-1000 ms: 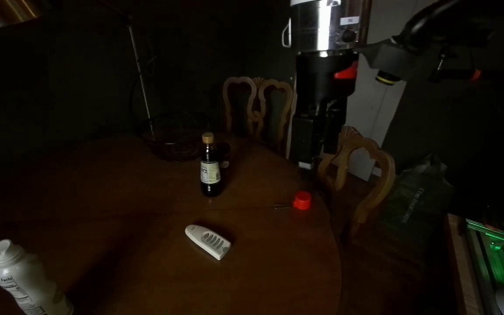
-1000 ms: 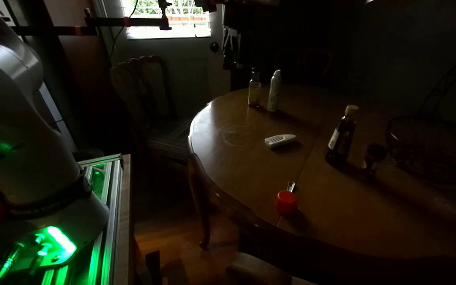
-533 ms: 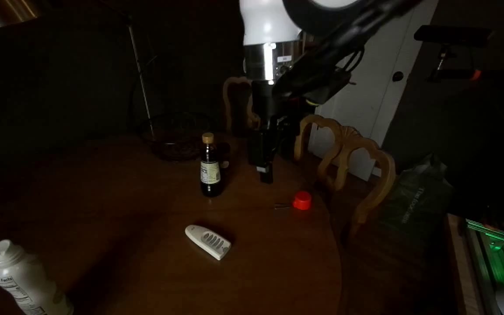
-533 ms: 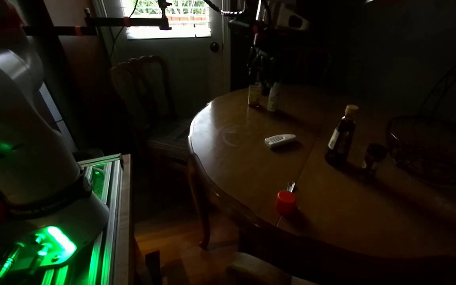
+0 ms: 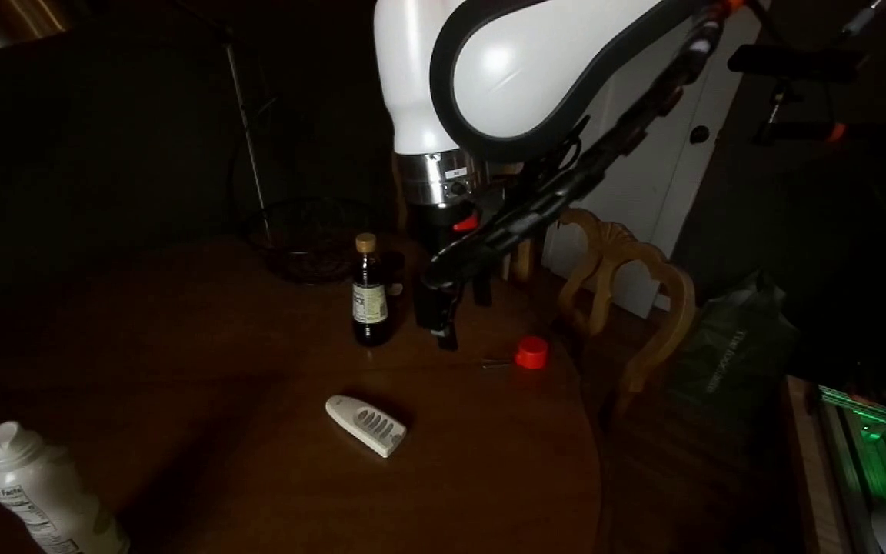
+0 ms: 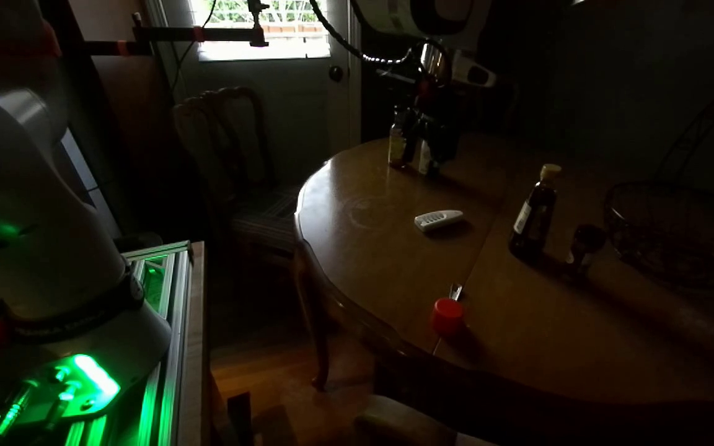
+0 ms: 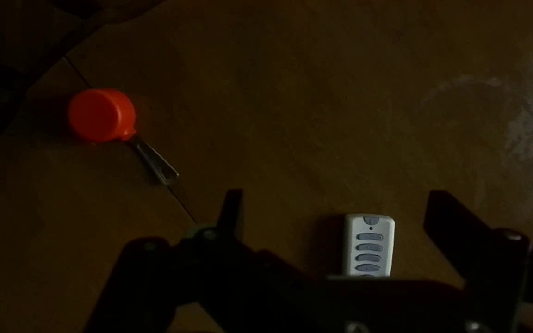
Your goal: Pick up the white remote and move it to the right
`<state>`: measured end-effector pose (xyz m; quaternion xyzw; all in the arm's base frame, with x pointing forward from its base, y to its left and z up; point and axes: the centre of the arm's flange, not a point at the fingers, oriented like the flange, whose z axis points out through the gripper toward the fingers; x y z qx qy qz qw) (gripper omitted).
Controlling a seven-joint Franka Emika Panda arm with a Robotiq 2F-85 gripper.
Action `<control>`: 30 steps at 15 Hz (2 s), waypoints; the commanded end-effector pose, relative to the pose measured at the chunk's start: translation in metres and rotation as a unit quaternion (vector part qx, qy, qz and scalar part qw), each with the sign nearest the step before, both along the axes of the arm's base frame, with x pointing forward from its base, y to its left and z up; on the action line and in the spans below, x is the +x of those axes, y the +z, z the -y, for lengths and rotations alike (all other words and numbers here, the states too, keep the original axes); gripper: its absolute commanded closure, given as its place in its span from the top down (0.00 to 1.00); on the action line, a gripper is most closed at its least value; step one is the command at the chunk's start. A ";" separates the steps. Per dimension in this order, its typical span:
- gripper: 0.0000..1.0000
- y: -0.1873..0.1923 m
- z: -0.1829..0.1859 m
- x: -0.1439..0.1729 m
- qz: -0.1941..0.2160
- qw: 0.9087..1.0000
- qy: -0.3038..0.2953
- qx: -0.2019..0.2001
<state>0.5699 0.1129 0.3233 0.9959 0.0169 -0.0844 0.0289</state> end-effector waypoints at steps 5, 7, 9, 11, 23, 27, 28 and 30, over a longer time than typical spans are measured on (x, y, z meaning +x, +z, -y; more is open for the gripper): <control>1.00 0.003 -0.001 0.002 0.003 1.000 0.000 0.001; 1.00 0.003 -0.001 0.002 0.003 1.000 0.001 0.001; 1.00 0.003 -0.001 0.002 0.003 1.000 0.001 0.001; 1.00 -0.012 -0.027 -0.005 -0.001 1.000 0.019 0.007; 1.00 -0.091 -0.084 0.022 0.069 0.996 0.051 0.037; 1.00 -0.117 -0.073 0.040 0.083 0.996 0.028 0.034; 1.00 -0.124 -0.072 0.043 0.089 0.995 0.026 0.030; 1.00 -0.137 -0.074 0.052 0.097 0.995 0.017 0.032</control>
